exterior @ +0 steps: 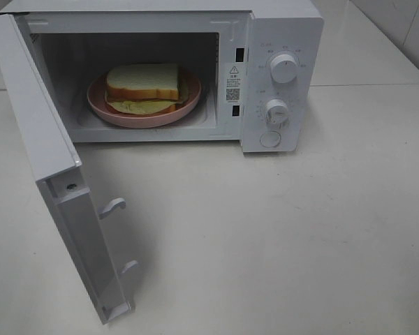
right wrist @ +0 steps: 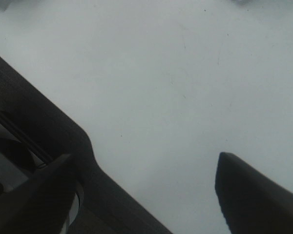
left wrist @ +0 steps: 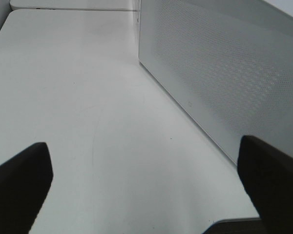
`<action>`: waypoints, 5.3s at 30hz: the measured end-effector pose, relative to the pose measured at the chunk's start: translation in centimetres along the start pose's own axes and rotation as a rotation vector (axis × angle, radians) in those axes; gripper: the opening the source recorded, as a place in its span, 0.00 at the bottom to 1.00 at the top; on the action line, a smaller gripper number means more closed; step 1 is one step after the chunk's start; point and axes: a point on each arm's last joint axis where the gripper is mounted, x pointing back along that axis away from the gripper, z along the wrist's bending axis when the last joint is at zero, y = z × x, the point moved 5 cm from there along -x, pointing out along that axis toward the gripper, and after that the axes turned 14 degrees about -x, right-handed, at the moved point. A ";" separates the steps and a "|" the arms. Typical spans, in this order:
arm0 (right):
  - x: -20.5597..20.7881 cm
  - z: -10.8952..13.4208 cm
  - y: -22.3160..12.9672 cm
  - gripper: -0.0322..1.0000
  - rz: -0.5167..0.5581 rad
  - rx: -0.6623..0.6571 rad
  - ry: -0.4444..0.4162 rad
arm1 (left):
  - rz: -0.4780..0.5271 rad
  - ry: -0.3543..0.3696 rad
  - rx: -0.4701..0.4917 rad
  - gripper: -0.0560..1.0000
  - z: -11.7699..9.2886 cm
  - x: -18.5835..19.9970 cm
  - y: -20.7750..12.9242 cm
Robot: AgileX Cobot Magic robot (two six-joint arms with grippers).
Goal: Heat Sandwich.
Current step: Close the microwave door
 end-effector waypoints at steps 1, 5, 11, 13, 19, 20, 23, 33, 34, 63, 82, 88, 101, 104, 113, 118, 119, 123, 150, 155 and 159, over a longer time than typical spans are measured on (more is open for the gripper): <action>0.0 0.0 0.0 0.77 0.000 0.000 0.000 | 0.000 0.000 0.000 0.98 0.0 0.0 0.0; 1.0 -0.4 -1.5 0.77 0.019 -0.019 -0.007 | 0.000 0.000 0.000 0.98 0.0 0.0 0.0; 1.3 -0.8 -3.1 0.77 0.001 -0.050 -0.004 | 0.000 0.000 0.000 0.98 0.0 0.0 0.0; 1.1 -1.3 -4.5 0.77 -0.013 -0.086 -0.014 | 0.000 0.000 0.000 0.98 0.0 0.0 0.0; 0.5 -2.8 -6.7 0.77 -0.055 -0.241 -0.098 | 0.000 0.000 0.000 0.98 0.0 0.0 0.0; 0.5 -2.8 -6.7 0.77 -0.055 -0.241 -0.098 | 0.000 0.000 0.000 0.98 0.0 0.0 0.0; 1.0 -3.7 -7.3 0.77 -0.166 -0.341 -0.156 | 0.000 0.000 0.000 0.98 0.0 0.0 0.0; 1.2 -4.2 -9.3 0.77 -0.336 -0.515 -0.249 | 0.000 0.000 0.000 0.98 0.0 0.0 0.0; 1.2 -4.2 -9.3 0.77 -0.336 -0.515 -0.249 | 0.000 0.000 0.000 0.98 0.0 0.0 0.0; 2.4 -3.1 -10.3 0.77 -0.580 -0.616 -0.272 | 0.000 0.001 0.000 0.98 0.0 0.0 0.0; 2.4 -3.1 -10.3 0.77 -0.580 -0.616 -0.272 | 0.000 0.001 0.000 0.98 0.0 0.0 0.0; 2.4 -3.1 -10.3 0.76 -0.580 -0.616 -0.272 | 0.000 0.001 0.000 0.98 0.0 0.0 0.0; 2.4 -3.1 -10.3 0.76 -0.580 -0.616 -0.272 | 0.001 0.004 0.005 0.98 0.1 0.0 0.0; 2.4 -3.1 -10.3 0.76 -0.580 -0.616 -0.272 | 0.001 0.004 0.006 0.98 0.1 0.0 0.0; 2.4 -3.1 -10.3 0.76 -0.580 -0.616 -0.272 | -0.011 0.014 0.010 0.97 0.4 0.0 1.1; 2.4 -3.1 -10.3 0.76 -0.580 -0.616 -0.272 | 0.007 0.014 0.018 0.90 0.9 -1.4 2.4; 2.4 -3.1 -10.3 0.76 -0.580 -0.616 -0.272 | 0.015 0.013 0.019 0.88 0.9 -1.8 2.6; 2.4 -3.1 -10.3 0.76 -0.580 -0.616 -0.272 | 0.036 0.013 0.026 0.70 1.4 -3.5 3.6; 2.4 -3.1 -10.3 0.76 -0.580 -0.616 -0.272 | -0.089 0.123 -0.020 0.05 3.6 -17.5 2.6; 2.4 -3.1 -10.3 0.76 -0.580 -0.616 -0.272 | -0.178 0.158 -0.027 0.05 4.0 -18.9 2.6; 2.4 -3.1 -10.3 0.76 -0.580 -0.616 -0.272 | -0.188 0.159 -0.045 0.05 4.0 -20.1 2.3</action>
